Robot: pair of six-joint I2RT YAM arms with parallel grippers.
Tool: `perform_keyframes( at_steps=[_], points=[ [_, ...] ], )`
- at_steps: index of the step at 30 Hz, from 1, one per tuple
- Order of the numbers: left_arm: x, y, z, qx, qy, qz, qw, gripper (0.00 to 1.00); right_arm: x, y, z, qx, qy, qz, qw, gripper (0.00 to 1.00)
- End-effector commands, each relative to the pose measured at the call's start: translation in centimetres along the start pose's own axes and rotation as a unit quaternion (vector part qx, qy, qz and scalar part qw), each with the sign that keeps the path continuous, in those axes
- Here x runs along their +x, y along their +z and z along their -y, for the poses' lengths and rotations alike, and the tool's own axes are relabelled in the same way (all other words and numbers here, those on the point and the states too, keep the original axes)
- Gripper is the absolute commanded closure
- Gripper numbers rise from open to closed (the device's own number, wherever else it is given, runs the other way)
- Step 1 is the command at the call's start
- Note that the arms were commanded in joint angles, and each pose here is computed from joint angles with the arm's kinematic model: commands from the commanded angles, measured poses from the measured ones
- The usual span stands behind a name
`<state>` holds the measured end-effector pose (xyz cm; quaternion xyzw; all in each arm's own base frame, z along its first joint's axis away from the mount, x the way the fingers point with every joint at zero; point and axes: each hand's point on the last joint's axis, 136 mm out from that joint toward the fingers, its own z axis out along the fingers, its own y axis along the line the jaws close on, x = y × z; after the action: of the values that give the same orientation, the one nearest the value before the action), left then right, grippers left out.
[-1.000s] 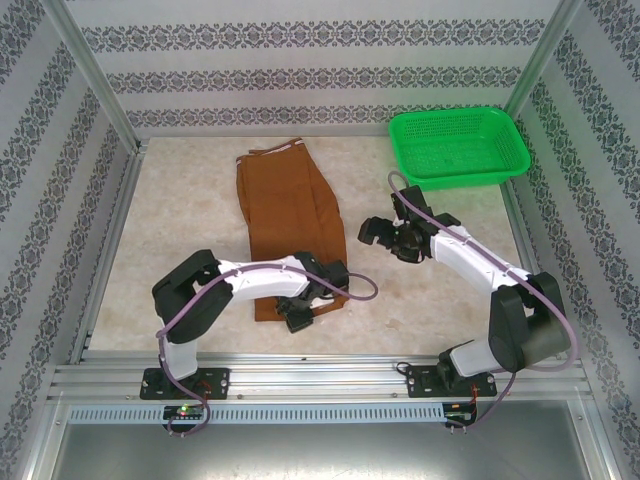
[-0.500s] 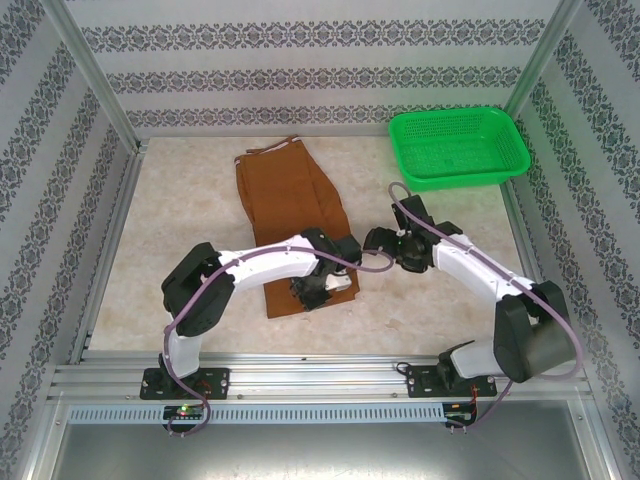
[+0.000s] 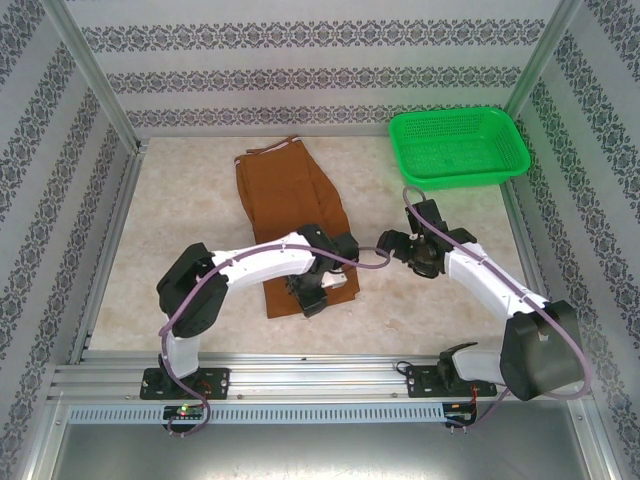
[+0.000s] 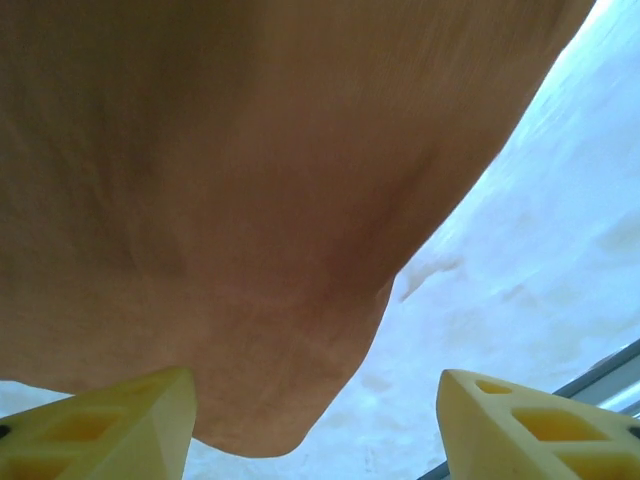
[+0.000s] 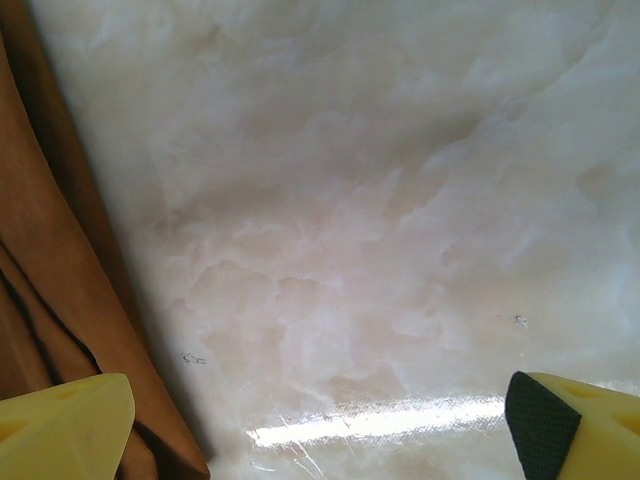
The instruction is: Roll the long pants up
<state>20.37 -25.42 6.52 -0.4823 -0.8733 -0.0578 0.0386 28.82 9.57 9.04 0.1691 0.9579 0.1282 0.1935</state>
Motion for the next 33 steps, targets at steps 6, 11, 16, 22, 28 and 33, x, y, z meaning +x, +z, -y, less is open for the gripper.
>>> perform_keyframes(
  at_steps=[6,11,16,22,28,33],
  points=[
    [3.5,4.8,-3.0,-0.074,-0.047,-0.062,0.994,0.2,0.3,-0.2,0.0,-0.012,0.01,-0.005,1.0,0.04],
    [4.3,6.8,-5.2,-0.1,-0.071,-0.079,0.989,0.21,0.8,0.1,0.2,-0.012,0.018,-0.008,1.0,0.04],
    [4.4,9.0,-6.6,-0.083,-0.095,-0.094,0.988,0.33,0.6,0.1,0.3,-0.001,0.019,-0.011,1.0,0.04],
    [2.1,10.2,-5.7,-0.025,-0.085,-0.095,0.992,1.0,0.3,0.3,0.0,-0.009,0.028,0.003,1.0,0.04],
    [1.4,8.0,-1.8,0.071,-0.07,-0.071,0.992,1.0,0.8,0.9,0.0,0.003,0.022,-0.012,1.0,0.04],
    [1.2,3.6,0.8,0.146,-0.067,-0.041,0.986,1.0,0.9,0.7,0.0,0.004,0.018,-0.011,1.0,0.04]
  ],
)
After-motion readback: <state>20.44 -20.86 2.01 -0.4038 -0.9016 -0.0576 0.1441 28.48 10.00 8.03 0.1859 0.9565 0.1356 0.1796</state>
